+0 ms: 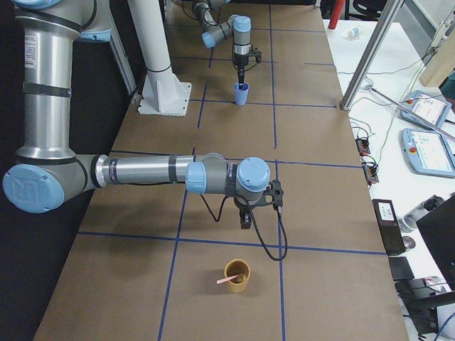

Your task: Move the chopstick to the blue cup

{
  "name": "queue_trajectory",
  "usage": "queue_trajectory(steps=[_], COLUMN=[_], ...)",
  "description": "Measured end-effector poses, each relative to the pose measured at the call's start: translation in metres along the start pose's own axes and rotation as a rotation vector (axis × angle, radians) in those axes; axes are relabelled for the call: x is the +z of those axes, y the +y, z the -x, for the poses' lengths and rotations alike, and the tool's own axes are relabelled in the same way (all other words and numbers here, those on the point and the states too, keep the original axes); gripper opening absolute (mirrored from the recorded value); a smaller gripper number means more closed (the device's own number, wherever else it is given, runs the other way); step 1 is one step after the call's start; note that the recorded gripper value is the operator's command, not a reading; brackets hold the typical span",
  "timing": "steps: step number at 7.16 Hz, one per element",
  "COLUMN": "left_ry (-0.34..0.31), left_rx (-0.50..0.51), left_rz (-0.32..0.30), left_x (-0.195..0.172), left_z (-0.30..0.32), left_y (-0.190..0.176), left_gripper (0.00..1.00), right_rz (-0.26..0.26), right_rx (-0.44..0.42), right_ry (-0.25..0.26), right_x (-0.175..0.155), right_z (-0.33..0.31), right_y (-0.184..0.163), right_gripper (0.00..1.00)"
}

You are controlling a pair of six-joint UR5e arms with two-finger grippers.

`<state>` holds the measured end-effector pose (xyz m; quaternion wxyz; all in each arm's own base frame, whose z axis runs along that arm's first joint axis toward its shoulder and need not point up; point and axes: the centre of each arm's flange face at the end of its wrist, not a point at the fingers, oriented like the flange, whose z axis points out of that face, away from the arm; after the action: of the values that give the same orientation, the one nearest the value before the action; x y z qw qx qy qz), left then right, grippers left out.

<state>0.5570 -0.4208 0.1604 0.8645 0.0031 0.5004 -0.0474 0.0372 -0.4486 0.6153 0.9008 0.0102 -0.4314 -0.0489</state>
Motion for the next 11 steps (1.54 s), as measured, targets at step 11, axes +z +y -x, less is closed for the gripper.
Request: queue_trajectory(steps=[11], left_ry=[0.077], left_rx=[-0.056], left_rz=[-0.047], left_x=[-0.034], left_z=[0.010], left_y=[-0.012], left_gripper=[0.99], right_rz=[0.080], right_rx=[-0.435], right_ry=[0.143], right_x=[0.000], right_z=[-0.160], right_y=[0.057], right_gripper=[0.70])
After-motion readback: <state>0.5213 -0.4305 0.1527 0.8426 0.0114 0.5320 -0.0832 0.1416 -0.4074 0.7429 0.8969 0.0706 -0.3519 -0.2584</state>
